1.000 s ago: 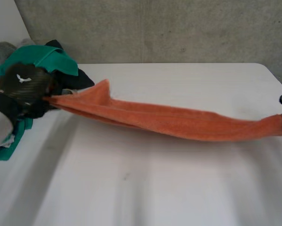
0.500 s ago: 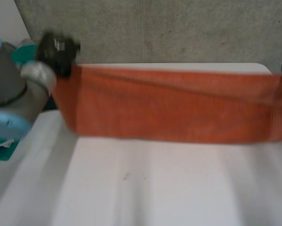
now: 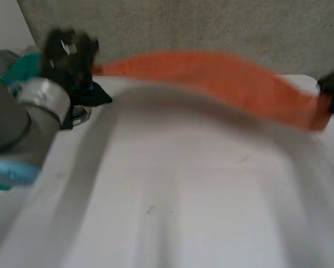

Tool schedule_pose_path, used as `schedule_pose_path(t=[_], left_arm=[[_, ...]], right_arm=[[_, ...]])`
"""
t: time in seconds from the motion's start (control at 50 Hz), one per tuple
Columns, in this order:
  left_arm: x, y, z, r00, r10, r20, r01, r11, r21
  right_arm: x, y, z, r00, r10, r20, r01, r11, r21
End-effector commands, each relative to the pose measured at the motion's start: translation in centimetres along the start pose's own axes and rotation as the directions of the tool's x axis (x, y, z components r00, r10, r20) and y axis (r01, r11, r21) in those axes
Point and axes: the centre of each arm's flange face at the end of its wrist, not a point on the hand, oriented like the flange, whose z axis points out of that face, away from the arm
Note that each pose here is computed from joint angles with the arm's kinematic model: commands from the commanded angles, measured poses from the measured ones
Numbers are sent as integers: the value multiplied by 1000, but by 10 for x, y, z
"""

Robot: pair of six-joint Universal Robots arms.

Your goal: Fold the laundry.

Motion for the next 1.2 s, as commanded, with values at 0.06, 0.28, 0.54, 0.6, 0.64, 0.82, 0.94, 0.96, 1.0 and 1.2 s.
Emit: schedule_pose_path(t=[0.06,0.28,0.54,0.6,0.64,0.82,0.94,0.96,1.0,1.2], left_arm=[[49,64,-17,994,-9,-105,-2,994,-110],[51,55,-16,994,-14,-107,5,996,-84],[48,48,-18,995,-19,-101,12,998,-68],[45,44,-13,996,-16,-89,11,999,-52],[42,37,-7,997,-16,-77,14,999,-29],[33,8,7,997,-18,-71,19,1000,16],[28,-11,15,996,-66,-67,69,997,44],[27,-13,15,995,-72,-67,75,996,47],[26,-18,16,994,-85,-68,88,995,53],[30,-36,15,990,-115,-84,122,989,80]], right_arm=[[-45,71,68,996,-6,84,21,982,-187],[-13,33,53,987,95,-130,-82,992,97],[-33,54,-31,984,-156,86,149,986,81],[-40,76,-46,969,-175,173,177,984,5],[-49,88,-51,964,-145,222,154,988,-26],[-86,82,-62,941,172,291,-186,982,24],[-130,65,-78,826,392,405,-442,896,34],[-137,61,-80,814,393,428,-453,890,44],[-151,50,-84,785,404,470,-493,866,80],[-214,16,-88,764,424,486,-555,816,162]])
